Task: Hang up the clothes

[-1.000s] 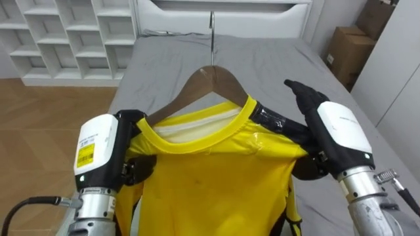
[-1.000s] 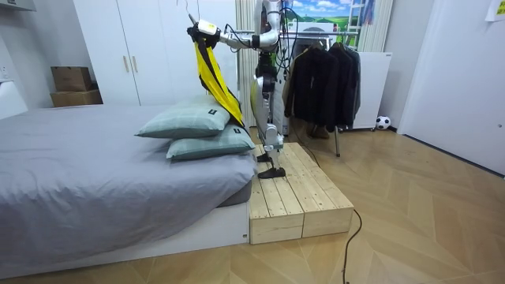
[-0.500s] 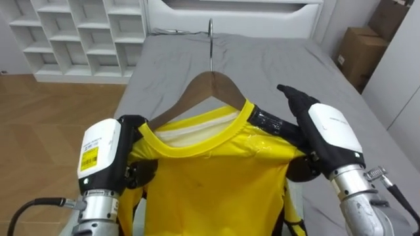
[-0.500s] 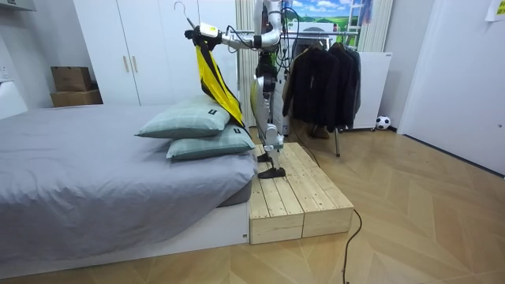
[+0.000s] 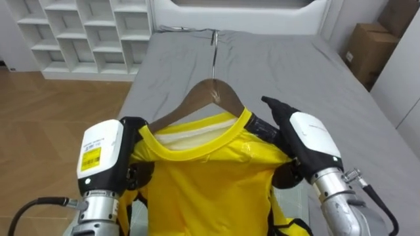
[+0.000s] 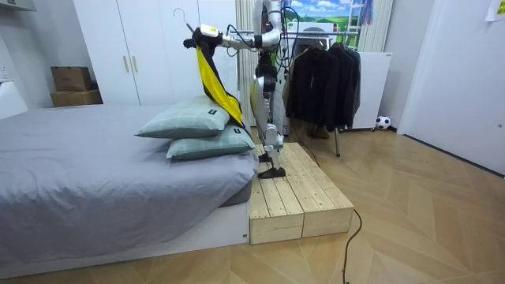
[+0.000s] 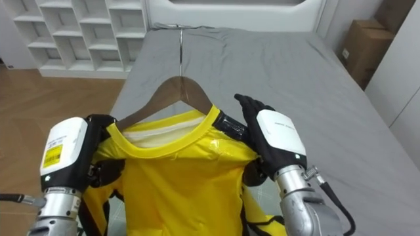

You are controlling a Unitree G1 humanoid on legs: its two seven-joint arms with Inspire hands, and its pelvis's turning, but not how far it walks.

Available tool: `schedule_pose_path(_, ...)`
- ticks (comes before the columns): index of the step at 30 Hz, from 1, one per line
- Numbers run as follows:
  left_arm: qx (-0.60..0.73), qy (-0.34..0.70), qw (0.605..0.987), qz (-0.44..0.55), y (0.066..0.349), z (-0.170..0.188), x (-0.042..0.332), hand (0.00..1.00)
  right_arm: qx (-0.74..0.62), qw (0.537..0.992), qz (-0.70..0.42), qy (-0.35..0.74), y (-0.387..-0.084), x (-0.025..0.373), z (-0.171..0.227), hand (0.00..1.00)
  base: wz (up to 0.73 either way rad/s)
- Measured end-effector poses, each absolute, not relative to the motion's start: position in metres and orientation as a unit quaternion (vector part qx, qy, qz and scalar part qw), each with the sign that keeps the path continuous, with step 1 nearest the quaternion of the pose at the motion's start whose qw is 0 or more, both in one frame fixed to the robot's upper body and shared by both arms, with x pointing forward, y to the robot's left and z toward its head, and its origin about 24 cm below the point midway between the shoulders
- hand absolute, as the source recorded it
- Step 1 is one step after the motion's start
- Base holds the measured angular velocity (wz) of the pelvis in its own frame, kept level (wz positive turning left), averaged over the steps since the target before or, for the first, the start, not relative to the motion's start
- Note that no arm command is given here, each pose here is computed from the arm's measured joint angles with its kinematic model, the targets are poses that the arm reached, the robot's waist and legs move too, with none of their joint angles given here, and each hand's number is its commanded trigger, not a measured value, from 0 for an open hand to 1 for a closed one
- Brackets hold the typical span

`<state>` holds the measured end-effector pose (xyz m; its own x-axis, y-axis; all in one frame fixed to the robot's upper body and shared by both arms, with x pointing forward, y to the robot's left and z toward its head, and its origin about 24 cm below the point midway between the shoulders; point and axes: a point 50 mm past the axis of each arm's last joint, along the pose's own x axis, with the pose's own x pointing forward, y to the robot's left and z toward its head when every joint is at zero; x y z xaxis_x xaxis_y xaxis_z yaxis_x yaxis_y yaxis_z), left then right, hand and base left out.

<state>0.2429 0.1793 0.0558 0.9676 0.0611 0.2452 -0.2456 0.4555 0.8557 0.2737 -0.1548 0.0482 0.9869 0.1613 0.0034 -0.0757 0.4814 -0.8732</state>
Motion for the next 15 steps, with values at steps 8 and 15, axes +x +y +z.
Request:
schedule_pose_path(8,0.520,-0.085,0.845,0.092,0.1798,0.0551,0.2430,1.00,-0.504,0.860,0.071,-0.035,-0.1517,0.2765,0.0450,0.00,0.06)
schedule_pose_path(15,0.519,-0.083,0.846,0.087,0.1779,0.0542,0.2429,1.00,-0.504,0.860,0.074,-0.033,-0.1501,0.2761,0.0438,0.00,0.00)
